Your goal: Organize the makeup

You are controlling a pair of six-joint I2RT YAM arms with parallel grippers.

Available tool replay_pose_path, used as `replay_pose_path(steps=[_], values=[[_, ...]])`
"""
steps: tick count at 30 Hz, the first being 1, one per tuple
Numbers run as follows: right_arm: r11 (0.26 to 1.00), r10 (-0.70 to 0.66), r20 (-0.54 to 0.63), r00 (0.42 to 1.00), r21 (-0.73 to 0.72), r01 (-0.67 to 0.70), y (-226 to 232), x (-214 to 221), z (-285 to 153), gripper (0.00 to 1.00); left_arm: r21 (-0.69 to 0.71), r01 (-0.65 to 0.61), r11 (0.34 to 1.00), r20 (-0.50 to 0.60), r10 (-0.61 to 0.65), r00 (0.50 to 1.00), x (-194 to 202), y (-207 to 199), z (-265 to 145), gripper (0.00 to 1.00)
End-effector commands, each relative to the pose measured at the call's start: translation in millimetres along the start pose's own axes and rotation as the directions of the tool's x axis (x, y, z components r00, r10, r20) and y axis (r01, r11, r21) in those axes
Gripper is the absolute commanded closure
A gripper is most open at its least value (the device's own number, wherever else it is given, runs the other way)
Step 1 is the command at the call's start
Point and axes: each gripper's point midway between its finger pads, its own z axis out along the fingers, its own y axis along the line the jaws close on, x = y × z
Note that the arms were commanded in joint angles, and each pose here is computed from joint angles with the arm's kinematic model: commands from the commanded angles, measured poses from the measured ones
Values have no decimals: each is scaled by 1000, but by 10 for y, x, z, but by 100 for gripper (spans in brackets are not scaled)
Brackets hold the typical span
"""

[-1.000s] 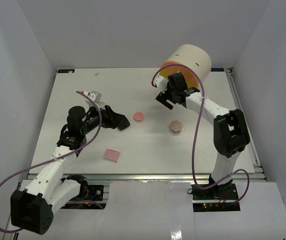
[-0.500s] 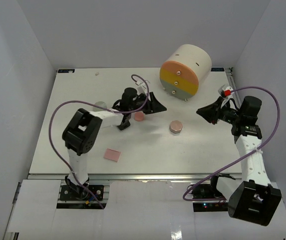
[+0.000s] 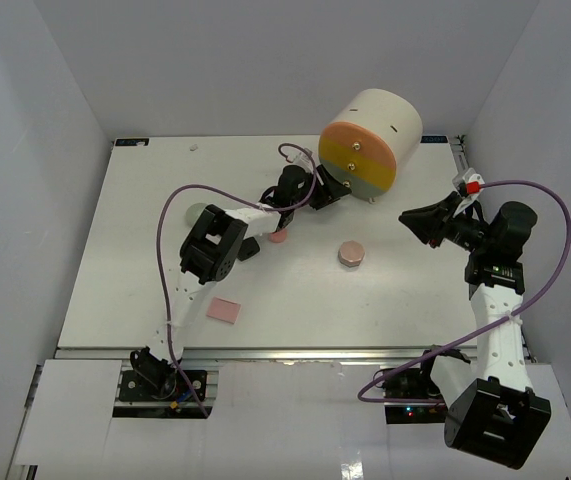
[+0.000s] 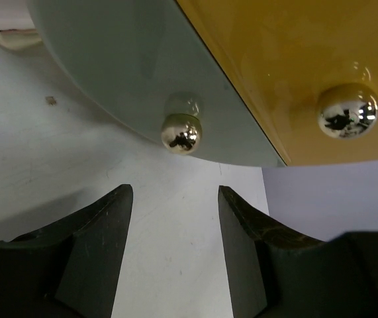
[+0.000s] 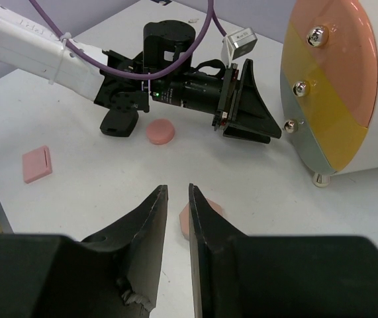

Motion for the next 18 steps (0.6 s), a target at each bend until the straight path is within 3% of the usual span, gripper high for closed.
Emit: replay_pose_path(steps=[1, 12, 18], values=[[999, -44, 26, 999, 12, 44, -20, -104, -16, 74, 15, 4, 1000, 87, -5, 996, -313, -225, 84, 35], [998, -39, 26, 999, 47, 38, -113, -95, -61, 74, -41, 39, 998, 108, -34, 994, -346, 9, 289, 37], [998, -39, 24, 999, 53, 38, -132, -84, -64, 74, -69, 72, 995, 115, -64, 991, -343, 103, 293, 54]])
